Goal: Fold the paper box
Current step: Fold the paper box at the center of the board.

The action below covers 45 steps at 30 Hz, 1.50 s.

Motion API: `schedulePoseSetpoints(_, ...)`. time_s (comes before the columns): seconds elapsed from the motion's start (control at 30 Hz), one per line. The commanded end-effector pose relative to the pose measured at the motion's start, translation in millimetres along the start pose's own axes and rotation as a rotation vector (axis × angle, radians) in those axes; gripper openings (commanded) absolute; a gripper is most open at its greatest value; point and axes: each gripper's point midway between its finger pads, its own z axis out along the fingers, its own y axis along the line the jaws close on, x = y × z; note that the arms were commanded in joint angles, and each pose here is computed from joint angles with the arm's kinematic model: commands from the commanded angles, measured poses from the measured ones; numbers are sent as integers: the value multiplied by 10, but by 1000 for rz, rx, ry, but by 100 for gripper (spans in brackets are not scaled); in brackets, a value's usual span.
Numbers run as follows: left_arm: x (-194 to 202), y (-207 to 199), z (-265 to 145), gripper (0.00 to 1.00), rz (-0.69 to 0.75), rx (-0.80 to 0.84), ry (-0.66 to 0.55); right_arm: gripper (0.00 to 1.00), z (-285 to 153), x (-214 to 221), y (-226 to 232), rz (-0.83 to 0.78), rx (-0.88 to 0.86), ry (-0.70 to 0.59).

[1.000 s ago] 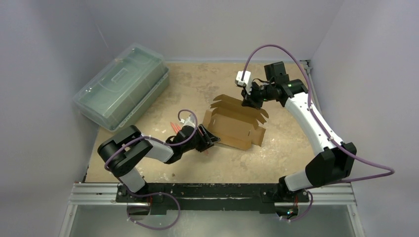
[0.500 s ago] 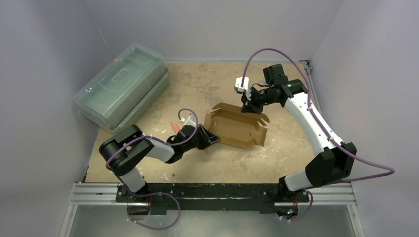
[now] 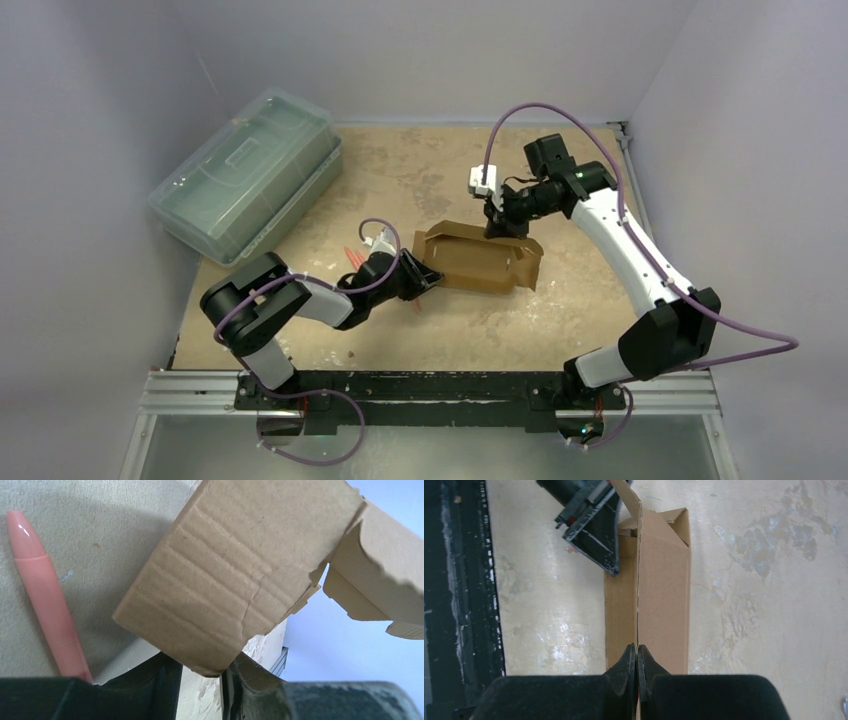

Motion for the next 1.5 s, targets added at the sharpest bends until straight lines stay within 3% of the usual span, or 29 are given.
schedulePoseSetpoints(0.0,-122,-287,-10,32,13,86,-34,0,-58,-86,-258,45,136,1)
schedulePoseSetpoints(0.37,-189,-293,-158,37,5,160,-33,0,52,-48,-252,79,89,4)
schedulePoseSetpoints(0.67,-65,-361,-332,47,116,233,47,0,160,44,-324,133,83,32)
schedulePoseSetpoints(1.07,-45,-127,-597,49,291,166,151,0,192,-13,-280,146,51,-3)
schedulePoseSetpoints(1.23,-354,2,-735,49,334,77,105,0,207,-5,-276,147,44,-1)
schedulePoseSetpoints(1.33,-578,99,-775,55,368,8,65,0,193,2,-282,144,52,2)
schedulePoseSetpoints(1.47,-670,100,-717,56,422,6,80,0,197,19,-288,142,56,7)
